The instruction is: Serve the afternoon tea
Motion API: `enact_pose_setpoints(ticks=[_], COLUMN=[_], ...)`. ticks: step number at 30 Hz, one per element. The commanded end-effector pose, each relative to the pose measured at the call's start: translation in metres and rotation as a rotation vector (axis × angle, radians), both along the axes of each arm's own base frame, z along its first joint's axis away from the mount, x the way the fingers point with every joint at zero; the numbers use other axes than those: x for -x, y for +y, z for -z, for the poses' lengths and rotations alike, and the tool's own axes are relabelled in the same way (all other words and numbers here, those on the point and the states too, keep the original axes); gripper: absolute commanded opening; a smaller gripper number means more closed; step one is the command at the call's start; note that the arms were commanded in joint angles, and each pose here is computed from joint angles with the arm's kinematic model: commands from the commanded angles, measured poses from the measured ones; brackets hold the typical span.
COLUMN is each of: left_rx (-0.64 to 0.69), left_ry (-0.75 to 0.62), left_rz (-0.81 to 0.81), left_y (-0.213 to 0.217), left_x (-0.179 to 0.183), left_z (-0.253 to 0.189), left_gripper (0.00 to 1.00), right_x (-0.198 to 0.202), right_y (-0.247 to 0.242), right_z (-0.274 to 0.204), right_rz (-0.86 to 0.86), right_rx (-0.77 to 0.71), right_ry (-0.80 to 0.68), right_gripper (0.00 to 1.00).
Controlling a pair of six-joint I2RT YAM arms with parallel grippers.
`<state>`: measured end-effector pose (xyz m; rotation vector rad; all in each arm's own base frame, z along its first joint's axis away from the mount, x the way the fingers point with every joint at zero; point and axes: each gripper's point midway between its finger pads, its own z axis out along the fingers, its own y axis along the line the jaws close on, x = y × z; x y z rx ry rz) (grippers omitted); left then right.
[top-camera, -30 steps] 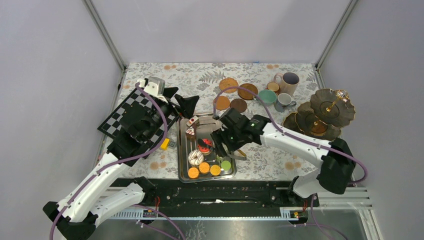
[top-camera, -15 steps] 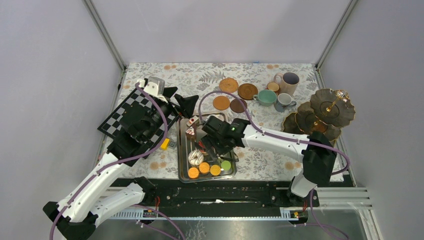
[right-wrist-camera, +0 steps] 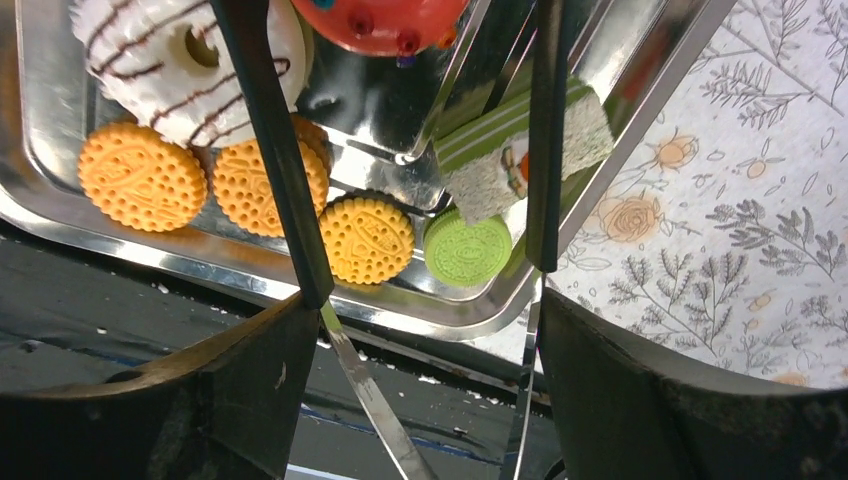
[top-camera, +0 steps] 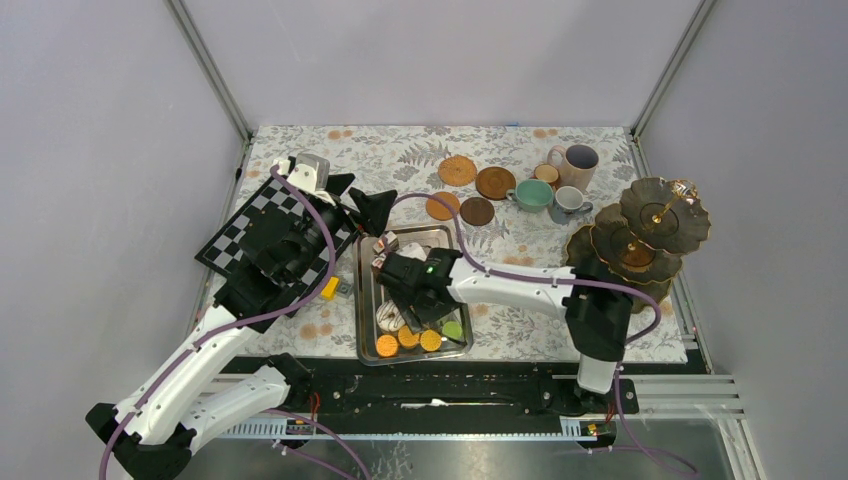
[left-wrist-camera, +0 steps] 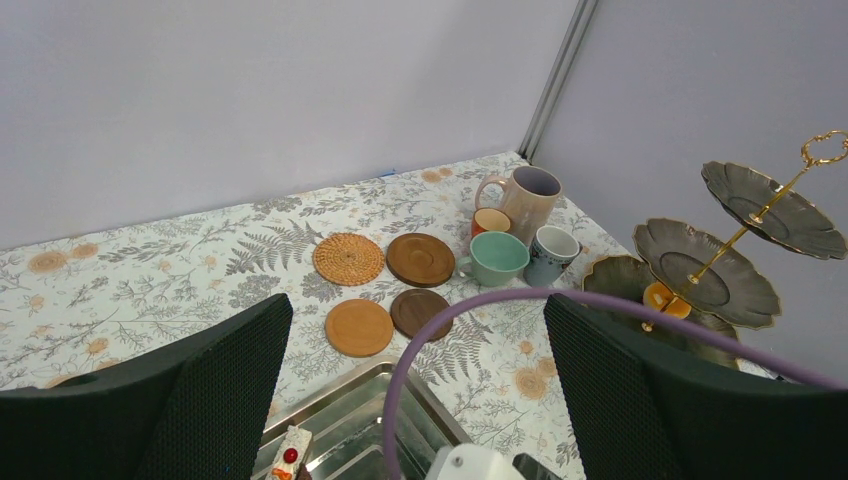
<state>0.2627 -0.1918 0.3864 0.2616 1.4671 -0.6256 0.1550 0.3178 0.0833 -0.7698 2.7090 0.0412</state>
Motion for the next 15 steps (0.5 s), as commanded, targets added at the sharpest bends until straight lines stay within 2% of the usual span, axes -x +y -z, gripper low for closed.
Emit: enact_pose_setpoints(ticks=[1,5,15], left_rx=[0.009,0.009,0.010], left_ry=[-0.036,-0.035,-0.035], left_rz=[-0.016,-0.016,-0.011], left_y=[0.0041,0.0040,0.0030], left_x=[0.0007,0.0008,0.0010], left_z=[-0.0074,-0.0073,-0.0075], left_gripper=[0.99,0.99,0.99], right_x=[0.0072,0.0112,0.0125], right_y=[0.0007,-0.0014,-0.0003], right_z=[-0.0066,-0.0052,-0.0007], right_rz=[0.039,0.043,0.062], right_rx=[0.069,0.102,0.068], right_ry=[-0.039,-0.049,-0.043], right_gripper=[0.84,0.84,0.83])
